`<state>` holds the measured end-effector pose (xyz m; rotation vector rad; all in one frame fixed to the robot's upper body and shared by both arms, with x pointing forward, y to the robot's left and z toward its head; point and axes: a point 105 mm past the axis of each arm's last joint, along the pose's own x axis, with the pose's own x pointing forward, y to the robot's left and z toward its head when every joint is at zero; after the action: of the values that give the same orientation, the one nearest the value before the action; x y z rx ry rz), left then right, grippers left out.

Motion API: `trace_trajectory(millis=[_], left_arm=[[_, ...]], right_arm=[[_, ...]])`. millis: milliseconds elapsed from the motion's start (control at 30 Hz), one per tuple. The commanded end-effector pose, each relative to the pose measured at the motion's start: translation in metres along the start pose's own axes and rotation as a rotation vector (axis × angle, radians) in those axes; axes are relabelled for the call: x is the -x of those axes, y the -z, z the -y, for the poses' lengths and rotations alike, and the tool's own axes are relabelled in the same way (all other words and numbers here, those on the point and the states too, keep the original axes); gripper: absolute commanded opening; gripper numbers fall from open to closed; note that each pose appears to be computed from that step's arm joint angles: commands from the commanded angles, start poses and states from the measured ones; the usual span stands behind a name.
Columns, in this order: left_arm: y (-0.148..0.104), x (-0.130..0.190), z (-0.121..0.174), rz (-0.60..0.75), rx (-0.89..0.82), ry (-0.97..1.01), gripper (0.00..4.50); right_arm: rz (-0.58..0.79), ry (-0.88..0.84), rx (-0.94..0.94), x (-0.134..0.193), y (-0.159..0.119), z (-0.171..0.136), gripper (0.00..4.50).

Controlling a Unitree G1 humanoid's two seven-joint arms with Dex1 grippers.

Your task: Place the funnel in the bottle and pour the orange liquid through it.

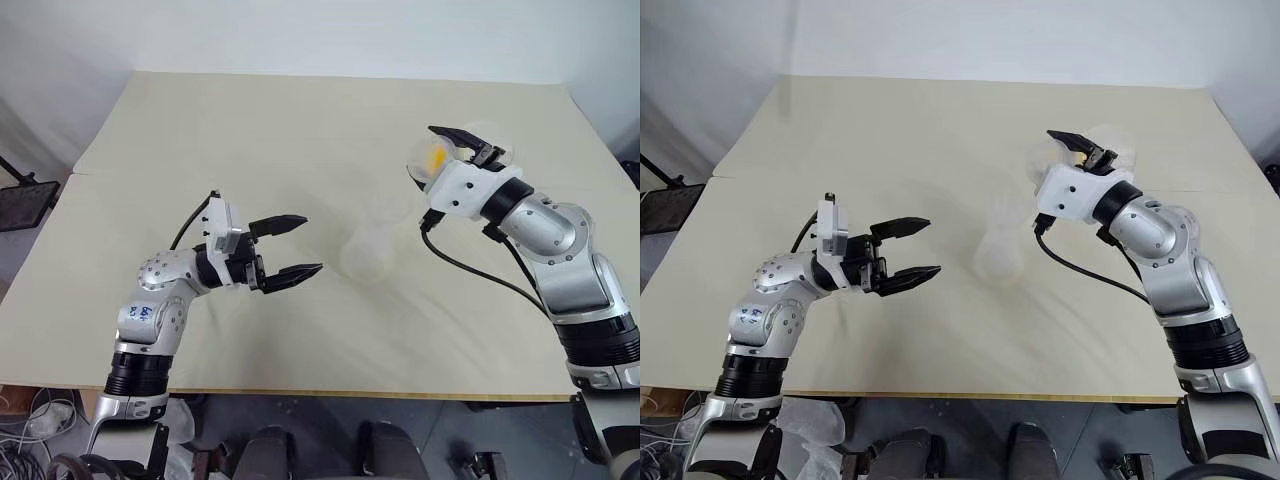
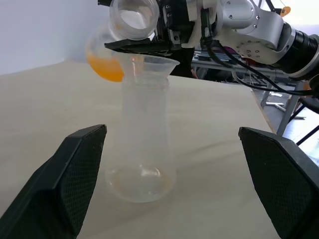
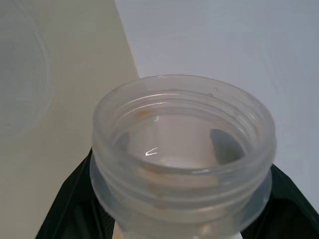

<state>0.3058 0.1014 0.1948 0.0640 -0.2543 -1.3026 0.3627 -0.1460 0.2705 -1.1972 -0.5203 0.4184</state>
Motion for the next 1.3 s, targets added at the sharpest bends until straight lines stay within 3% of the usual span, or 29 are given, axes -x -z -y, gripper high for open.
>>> trace_trajectory(millis=[33, 500, 1300], left_arm=[[-0.011, -0.005, 0.003, 0.032, -0.051, 0.015, 4.50], [-0.012, -0.009, 0.002, 0.047, -0.062, 0.006, 4.50], [-0.010, -0.010, 0.003, 0.058, -0.054, -0.004, 4.50]], right_arm=[[0.043, 0.077, 0.096, -0.001, -0.012, 0.019, 2.48], [0.112, 0.076, 0.362, -0.002, -0.026, 0.015, 2.48], [0.124, 0.113, 0.548, -0.009, -0.033, 0.015, 2.48]])
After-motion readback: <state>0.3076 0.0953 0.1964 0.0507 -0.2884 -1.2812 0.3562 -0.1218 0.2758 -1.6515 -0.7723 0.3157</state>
